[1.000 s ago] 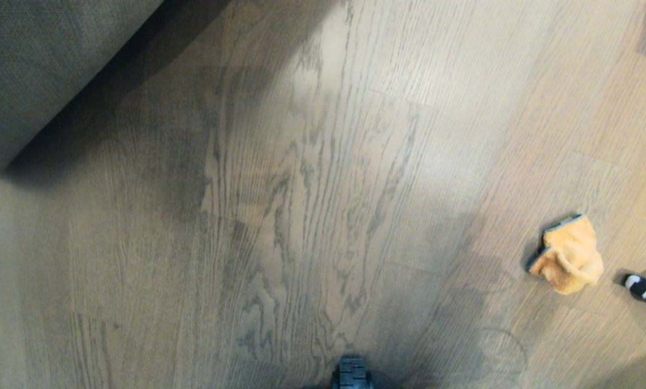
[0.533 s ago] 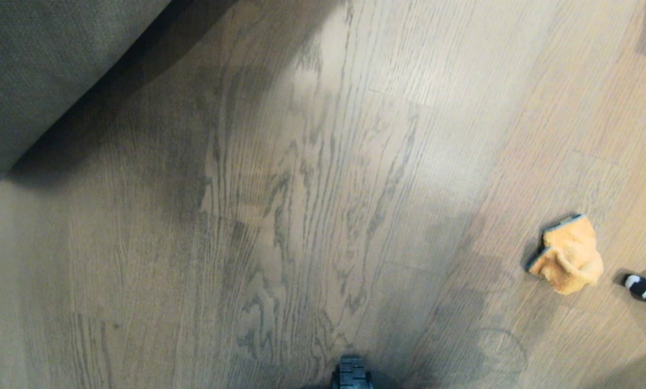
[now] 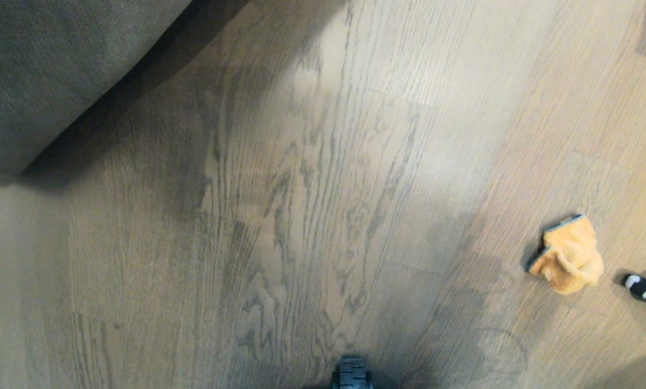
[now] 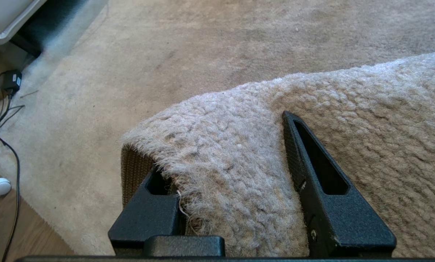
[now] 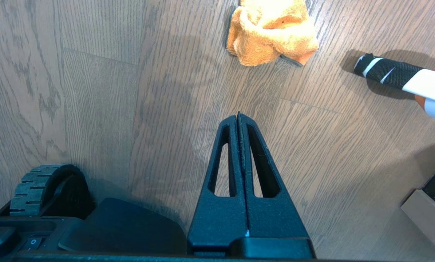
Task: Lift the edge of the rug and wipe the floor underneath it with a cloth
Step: Pick up the rag
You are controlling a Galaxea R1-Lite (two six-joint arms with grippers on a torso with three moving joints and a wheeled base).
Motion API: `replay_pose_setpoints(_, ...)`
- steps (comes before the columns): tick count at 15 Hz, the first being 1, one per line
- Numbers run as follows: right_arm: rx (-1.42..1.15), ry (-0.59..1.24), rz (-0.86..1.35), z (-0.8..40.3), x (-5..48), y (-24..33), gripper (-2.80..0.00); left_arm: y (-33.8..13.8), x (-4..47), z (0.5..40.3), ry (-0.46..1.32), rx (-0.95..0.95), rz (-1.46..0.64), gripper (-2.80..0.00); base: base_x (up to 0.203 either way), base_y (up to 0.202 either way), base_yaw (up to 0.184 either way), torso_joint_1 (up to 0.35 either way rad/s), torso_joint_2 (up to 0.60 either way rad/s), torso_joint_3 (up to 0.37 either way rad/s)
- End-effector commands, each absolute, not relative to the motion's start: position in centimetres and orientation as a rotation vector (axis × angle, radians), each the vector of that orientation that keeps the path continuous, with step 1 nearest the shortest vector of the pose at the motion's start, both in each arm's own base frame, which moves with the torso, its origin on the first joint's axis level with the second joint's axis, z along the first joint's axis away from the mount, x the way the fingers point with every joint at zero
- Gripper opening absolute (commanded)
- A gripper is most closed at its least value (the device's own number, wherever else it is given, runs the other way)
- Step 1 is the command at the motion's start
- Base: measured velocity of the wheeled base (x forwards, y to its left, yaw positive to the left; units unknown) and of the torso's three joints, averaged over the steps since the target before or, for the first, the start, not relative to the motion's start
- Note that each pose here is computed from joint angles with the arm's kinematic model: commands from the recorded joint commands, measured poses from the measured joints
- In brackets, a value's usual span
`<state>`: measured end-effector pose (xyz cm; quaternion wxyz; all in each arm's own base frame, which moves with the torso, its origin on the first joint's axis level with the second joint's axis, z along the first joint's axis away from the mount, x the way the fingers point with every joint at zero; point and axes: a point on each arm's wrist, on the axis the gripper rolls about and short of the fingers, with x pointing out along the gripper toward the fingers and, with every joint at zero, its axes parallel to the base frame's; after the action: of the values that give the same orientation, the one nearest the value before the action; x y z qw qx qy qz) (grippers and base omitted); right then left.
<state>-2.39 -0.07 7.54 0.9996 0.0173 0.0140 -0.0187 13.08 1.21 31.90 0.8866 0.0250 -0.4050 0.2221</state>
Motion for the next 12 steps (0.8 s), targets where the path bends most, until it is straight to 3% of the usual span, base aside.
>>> replay_pose_setpoints(1, 0.033, 0.027, -0.039, 7.5, -2.4, -0.1, -2.8, 1.3, 14.1, 31.5, -0.815, 0.06, 0.466, -2.8, 0.0, 0.0, 0.0, 0.0, 0.0, 0.0)
replay_pose_setpoints(8, -0.003, 0.089, -0.016, 7.9, -2.1, 0.0, -2.8, 1.3, 15.2, 31.0, -0.781, 0.07, 0.466, -2.8, 0.0, 0.0, 0.0, 0.0, 0.0, 0.0)
replay_pose_setpoints(12, -0.013, 0.225, 0.023, 10.1, -0.6, 0.0, -2.8, 1.3, 15.4, 30.7, -0.768, 0.074, 0.466, -2.8, 0.0, 0.0, 0.0, 0.0, 0.0, 0.0)
